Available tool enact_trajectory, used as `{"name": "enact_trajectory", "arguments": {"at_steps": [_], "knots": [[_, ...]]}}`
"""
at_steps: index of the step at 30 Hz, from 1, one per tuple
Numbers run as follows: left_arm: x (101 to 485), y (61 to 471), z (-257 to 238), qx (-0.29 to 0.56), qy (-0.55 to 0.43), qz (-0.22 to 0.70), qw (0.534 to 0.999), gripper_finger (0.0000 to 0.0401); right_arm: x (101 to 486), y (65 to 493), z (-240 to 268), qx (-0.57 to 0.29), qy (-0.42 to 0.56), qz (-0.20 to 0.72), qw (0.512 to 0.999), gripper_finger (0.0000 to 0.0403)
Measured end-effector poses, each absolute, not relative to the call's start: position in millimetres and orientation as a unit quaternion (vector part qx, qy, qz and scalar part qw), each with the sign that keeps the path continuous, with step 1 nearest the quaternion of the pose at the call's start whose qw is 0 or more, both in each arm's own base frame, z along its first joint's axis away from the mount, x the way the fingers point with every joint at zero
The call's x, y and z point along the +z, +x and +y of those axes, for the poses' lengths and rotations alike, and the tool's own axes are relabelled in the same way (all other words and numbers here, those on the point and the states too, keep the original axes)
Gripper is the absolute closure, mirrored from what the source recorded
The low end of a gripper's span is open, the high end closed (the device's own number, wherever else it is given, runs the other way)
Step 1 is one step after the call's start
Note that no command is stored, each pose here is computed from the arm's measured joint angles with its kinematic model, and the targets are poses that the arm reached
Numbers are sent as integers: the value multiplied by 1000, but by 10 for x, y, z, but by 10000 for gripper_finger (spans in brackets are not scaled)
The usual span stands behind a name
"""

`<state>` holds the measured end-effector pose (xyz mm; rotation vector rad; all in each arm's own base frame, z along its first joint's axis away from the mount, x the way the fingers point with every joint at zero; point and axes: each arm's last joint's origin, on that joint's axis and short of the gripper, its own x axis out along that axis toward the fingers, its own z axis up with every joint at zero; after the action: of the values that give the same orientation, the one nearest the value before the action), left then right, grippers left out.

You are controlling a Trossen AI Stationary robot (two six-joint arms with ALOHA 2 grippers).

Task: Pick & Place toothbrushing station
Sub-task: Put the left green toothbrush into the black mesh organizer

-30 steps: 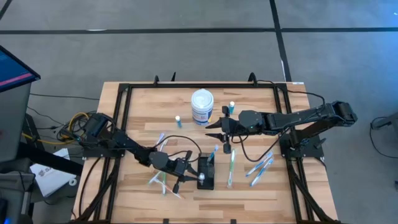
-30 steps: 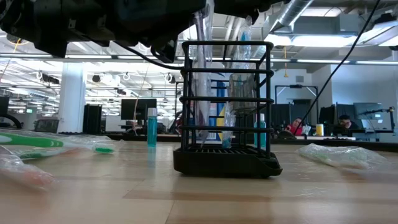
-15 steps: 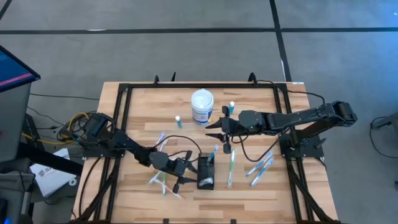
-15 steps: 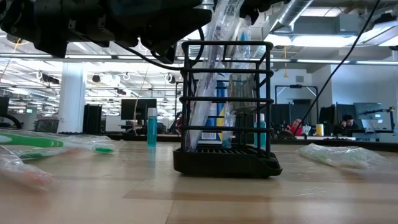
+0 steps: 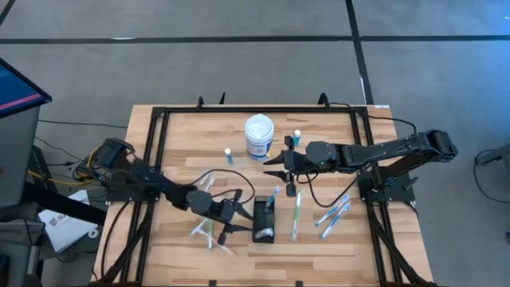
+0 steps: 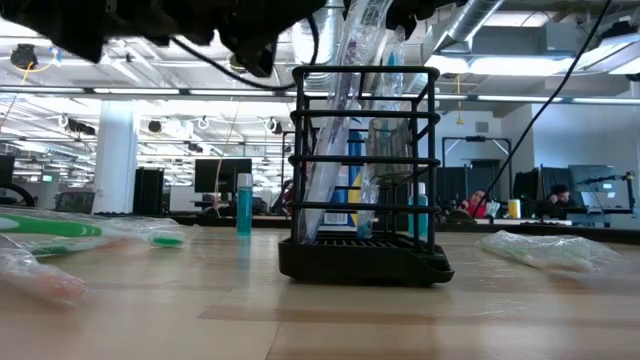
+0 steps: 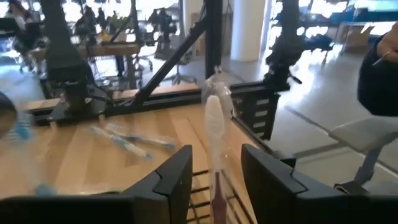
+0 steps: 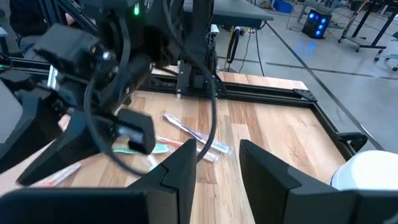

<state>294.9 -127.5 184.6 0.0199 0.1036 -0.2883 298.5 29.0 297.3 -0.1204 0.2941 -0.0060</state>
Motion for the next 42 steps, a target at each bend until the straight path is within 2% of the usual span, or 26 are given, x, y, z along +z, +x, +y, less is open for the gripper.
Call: {"name": "enact_trajectory", "arguments": {"at_steps": [11, 17, 21, 42], "knots": [[2036, 2533, -1044, -14, -111, 243, 964, 296, 2972, 2985, 290, -3, -60, 147, 987, 290], [1957, 2299, -949, 52, -208, 355, 910, 305, 2971, 2984, 290, -3, -60, 147, 987, 290], [1889, 2229, -942, 66, -262, 408, 872, 304, 2972, 2985, 290, -3, -60, 147, 987, 290], [1732, 2115, -953, 88, -343, 518, 778, 304, 2973, 2984, 292, -3, -56, 147, 988, 290]]}}
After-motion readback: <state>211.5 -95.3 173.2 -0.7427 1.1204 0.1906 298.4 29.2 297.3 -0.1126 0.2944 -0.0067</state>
